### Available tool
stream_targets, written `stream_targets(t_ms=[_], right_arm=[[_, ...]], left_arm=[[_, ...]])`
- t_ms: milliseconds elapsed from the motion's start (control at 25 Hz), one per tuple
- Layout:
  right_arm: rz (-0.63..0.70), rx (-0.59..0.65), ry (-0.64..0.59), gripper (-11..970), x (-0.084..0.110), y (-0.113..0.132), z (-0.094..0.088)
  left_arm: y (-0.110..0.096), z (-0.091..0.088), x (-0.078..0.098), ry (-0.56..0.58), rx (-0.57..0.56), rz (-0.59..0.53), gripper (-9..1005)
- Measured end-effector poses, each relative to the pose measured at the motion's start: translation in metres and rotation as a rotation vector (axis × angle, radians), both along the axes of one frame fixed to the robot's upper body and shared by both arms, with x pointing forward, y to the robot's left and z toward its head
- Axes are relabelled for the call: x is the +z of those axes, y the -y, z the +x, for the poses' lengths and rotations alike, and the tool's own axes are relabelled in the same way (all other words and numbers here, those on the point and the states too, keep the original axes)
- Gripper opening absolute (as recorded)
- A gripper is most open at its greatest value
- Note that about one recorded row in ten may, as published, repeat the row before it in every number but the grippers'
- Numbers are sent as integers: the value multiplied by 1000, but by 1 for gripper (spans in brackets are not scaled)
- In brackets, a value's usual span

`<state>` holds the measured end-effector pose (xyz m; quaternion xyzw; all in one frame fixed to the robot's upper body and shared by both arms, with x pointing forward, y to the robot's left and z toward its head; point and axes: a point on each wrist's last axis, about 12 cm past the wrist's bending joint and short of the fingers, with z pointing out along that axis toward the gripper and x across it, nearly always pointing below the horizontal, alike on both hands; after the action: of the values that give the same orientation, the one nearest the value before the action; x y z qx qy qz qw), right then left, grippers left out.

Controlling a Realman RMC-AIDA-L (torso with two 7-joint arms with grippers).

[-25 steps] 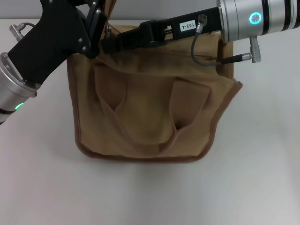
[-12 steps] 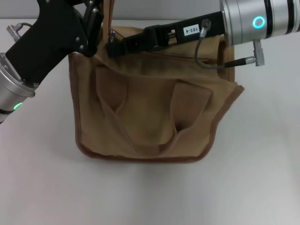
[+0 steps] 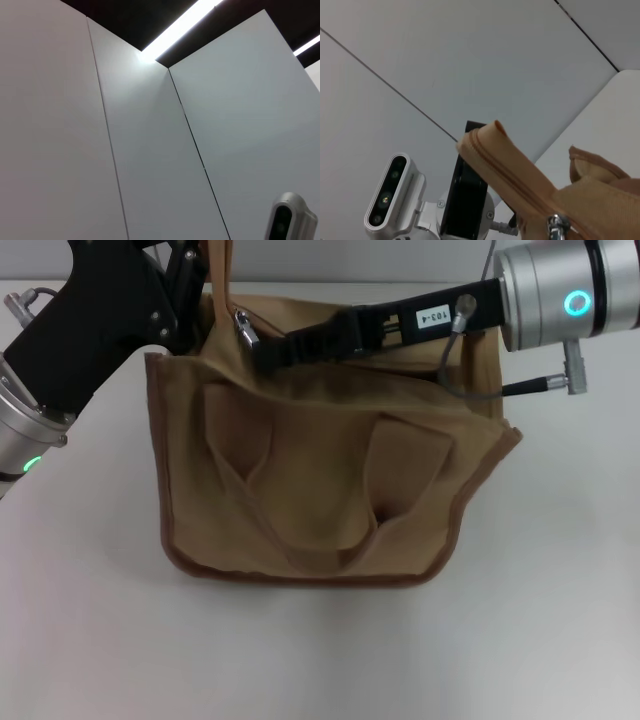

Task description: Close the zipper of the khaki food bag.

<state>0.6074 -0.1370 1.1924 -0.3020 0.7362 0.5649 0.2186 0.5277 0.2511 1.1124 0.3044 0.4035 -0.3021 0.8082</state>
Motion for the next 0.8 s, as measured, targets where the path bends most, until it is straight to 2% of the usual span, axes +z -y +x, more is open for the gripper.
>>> stream_targets(t_ms=[200, 440, 800], right_arm=[[4, -3, 4, 105, -1, 7, -3], [11, -3, 19, -2, 0, 10, -4], [61, 8, 69, 87, 9, 4, -2]], left_arm=[[-4, -2, -2, -9, 22, -4, 3], [-4, -4, -3, -8, 16, -6, 3], [-2, -4, -2, 0, 1, -10, 4]])
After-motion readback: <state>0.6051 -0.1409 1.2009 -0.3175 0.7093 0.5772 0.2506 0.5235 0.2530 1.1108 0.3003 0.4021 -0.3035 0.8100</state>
